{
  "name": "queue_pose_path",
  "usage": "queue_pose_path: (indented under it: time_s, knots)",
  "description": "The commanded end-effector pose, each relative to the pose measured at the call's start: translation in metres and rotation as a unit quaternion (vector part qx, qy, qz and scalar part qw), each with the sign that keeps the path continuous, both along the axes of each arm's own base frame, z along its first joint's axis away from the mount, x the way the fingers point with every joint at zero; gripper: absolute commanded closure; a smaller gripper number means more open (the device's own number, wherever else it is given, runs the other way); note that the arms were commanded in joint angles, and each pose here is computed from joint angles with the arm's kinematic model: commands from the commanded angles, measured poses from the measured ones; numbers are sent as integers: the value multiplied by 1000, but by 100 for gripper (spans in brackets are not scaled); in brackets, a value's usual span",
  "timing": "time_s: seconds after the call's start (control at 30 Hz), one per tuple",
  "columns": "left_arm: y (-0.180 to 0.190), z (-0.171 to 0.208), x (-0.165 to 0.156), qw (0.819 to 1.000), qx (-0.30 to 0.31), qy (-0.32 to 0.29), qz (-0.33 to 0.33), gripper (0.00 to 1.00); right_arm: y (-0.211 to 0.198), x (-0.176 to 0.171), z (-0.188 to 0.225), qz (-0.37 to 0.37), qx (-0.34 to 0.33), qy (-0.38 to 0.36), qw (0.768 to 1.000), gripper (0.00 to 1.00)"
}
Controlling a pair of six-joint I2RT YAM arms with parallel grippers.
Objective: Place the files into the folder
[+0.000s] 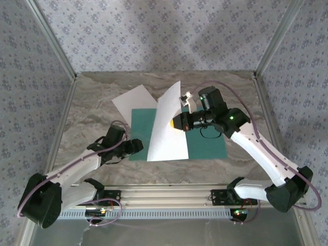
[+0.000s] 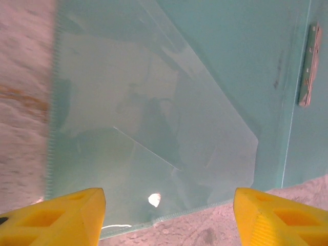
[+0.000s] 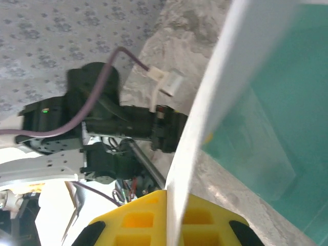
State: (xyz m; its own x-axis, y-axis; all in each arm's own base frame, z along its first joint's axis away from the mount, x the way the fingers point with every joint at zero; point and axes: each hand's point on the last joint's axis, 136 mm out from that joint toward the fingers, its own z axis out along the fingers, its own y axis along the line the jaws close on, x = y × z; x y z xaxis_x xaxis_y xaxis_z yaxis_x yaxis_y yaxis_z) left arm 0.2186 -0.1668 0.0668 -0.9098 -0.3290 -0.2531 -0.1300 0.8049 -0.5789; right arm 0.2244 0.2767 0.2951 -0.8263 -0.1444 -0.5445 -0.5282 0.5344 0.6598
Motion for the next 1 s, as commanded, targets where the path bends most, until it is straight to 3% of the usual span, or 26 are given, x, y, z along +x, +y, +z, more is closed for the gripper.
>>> queue_pose_path:
  time_s: [0.0, 0.2, 0.47, 0.67, 0.97]
  knots:
    - [20, -9, -9, 999, 13, 25, 14, 33, -14, 16, -16, -18, -61, -17, 998, 100]
    - [25, -11, -3, 999, 17, 34, 18, 33, -34, 55, -73, -19, -224, -43, 973, 100]
    - [17, -7, 6, 999, 7, 30, 13, 33, -38, 98, -115, 15, -322, -118, 939, 100]
    - [18, -8, 6, 999, 12, 30, 11, 33, -39, 103, -124, 45, -341, -138, 929, 100]
    - [19, -9, 4, 999, 11, 29, 9, 33, -37, 103, -106, 51, -299, -181, 936, 100]
